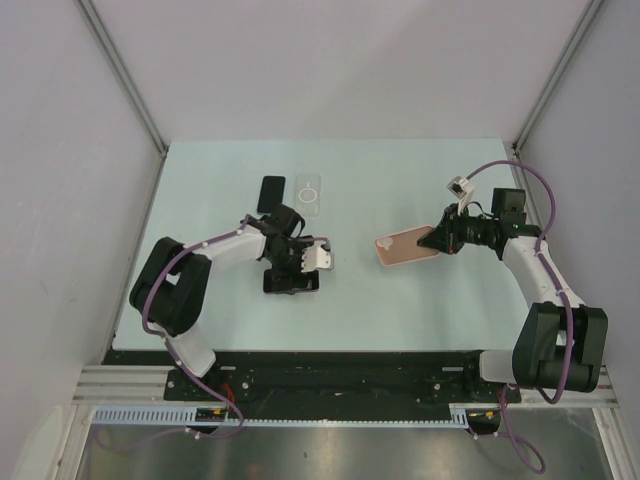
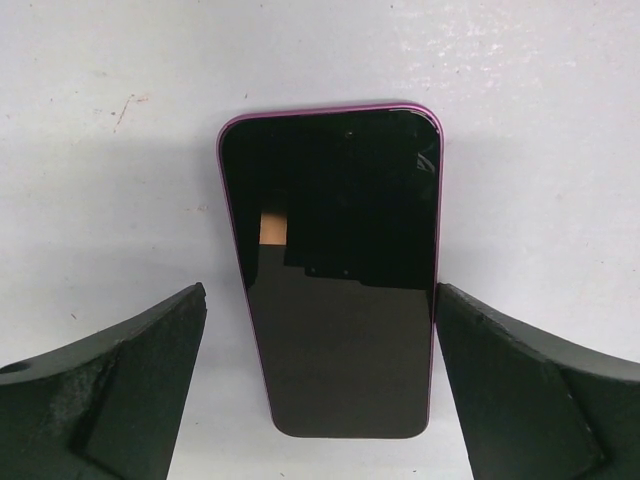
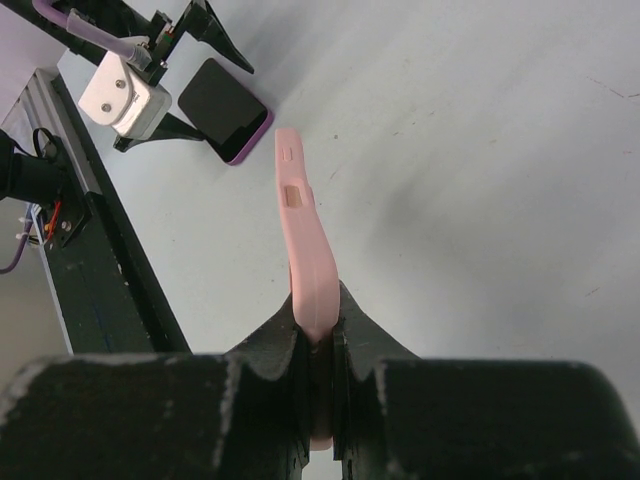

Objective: Take the phone out of the phone case
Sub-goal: Adjust the phone at the center of the board.

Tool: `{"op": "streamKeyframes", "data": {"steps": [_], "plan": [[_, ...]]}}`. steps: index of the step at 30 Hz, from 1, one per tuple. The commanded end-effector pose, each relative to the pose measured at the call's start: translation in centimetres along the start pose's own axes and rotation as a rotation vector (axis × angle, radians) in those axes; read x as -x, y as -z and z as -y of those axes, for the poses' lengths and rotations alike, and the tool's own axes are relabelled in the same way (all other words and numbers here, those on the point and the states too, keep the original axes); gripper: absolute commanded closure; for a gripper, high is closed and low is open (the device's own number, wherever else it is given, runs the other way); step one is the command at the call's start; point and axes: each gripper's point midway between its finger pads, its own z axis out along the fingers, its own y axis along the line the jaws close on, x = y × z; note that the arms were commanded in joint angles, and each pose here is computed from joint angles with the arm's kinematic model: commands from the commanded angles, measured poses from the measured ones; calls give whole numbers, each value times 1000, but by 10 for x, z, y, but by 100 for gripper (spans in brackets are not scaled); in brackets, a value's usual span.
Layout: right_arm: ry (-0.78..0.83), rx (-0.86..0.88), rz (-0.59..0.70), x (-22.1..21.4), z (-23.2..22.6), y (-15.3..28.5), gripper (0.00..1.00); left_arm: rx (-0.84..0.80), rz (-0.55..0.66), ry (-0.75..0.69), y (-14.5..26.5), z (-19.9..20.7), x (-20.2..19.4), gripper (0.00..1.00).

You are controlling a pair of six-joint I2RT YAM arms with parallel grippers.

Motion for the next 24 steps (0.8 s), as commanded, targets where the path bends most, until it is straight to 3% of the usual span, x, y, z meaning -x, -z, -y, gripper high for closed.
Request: {"op": "streamKeyframes", "data": {"steps": [1,8,11,12,14,17,24], "plan": [[71,16,43,20,-10,7,100,5,-80,-8,-5,1,-10,3],[70,13,46,21,-9,8,100,-37,-102,-41,-10,14,-11,8],[77,17,50,22,-11,9,100,-69,-102,-31,-13,18,-10,17],[77,16,50,22,-11,10,100,-92,-110,-24,-14,22,-12,28],[80,16,53,23,-11,11,100,-100,-110,-18,-15,22,-11,36],[79,20,56,23,-11,12,100,-115,-101,-14,-15,25,-9,35],[88,24,67,26,-14,14,100,-108,-60,-43,-9,27,6,44]]}}
